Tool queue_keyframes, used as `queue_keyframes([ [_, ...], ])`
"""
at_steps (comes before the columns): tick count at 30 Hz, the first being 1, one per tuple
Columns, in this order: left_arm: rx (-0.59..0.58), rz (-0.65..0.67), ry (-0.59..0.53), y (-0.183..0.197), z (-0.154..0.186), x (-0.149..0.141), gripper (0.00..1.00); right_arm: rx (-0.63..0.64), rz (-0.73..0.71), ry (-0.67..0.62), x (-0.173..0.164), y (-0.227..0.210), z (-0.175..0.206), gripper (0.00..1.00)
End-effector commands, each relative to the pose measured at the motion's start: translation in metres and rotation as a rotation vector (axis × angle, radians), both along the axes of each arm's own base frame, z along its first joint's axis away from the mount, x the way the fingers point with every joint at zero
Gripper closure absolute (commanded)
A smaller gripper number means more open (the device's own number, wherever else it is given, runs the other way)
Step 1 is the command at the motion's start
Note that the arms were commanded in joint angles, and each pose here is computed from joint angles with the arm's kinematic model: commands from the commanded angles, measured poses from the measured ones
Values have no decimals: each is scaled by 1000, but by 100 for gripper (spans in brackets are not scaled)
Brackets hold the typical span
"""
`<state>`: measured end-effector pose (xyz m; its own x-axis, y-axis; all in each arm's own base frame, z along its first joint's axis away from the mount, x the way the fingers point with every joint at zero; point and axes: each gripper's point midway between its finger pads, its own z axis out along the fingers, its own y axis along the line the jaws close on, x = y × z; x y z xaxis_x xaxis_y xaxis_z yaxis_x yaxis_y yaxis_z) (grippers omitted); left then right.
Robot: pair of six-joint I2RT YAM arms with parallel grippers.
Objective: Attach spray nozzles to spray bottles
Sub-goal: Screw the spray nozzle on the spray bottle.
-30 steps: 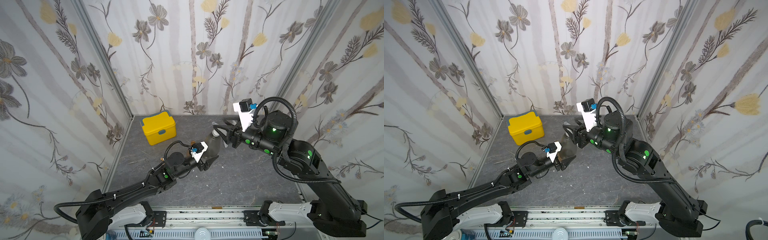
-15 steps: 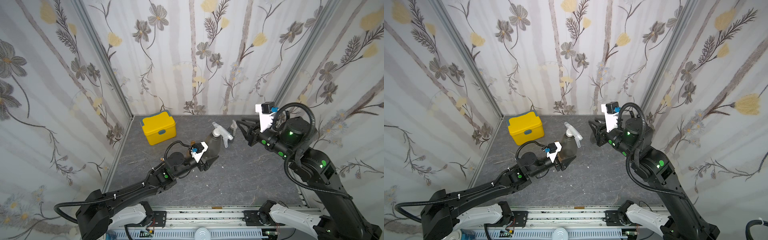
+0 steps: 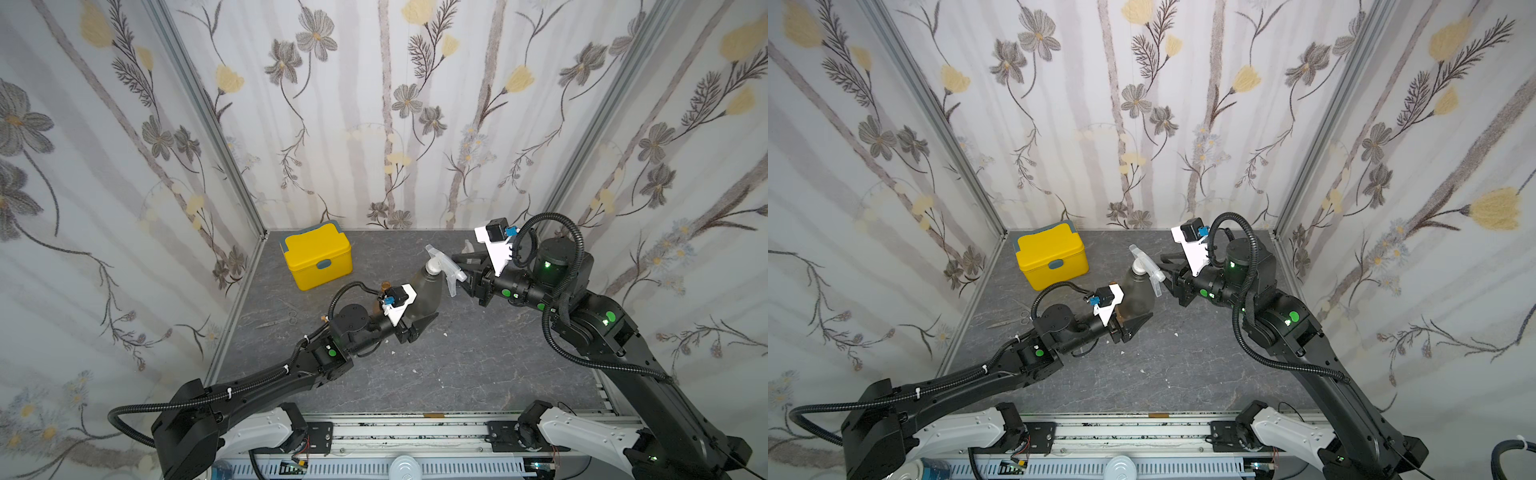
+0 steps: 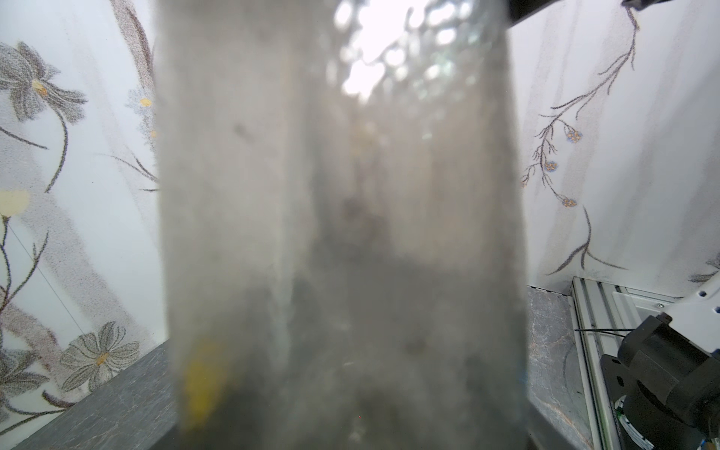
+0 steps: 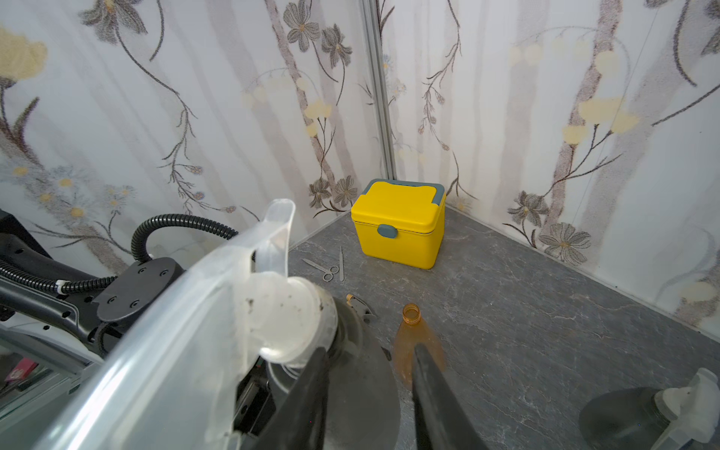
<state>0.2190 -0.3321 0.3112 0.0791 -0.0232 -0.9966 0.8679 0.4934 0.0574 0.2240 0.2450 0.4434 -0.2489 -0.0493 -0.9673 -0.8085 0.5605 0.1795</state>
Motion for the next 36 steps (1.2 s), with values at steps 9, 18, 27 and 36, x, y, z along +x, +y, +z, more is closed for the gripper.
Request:
queue_keyframes([
  [9,-32,-9,-35,-1,12,-1,30,20,47,-37,0,9,7,63],
  [18,-28,-11,-32,-2,10,-1,30,27,56,-30,-2,10,6,62],
  [27,-27,-8,-33,-2,10,-1,30,15,67,-8,-5,11,0,61],
  [36,-25,-9,-31,-2,9,-1,30,6,72,6,-11,9,-5,61],
])
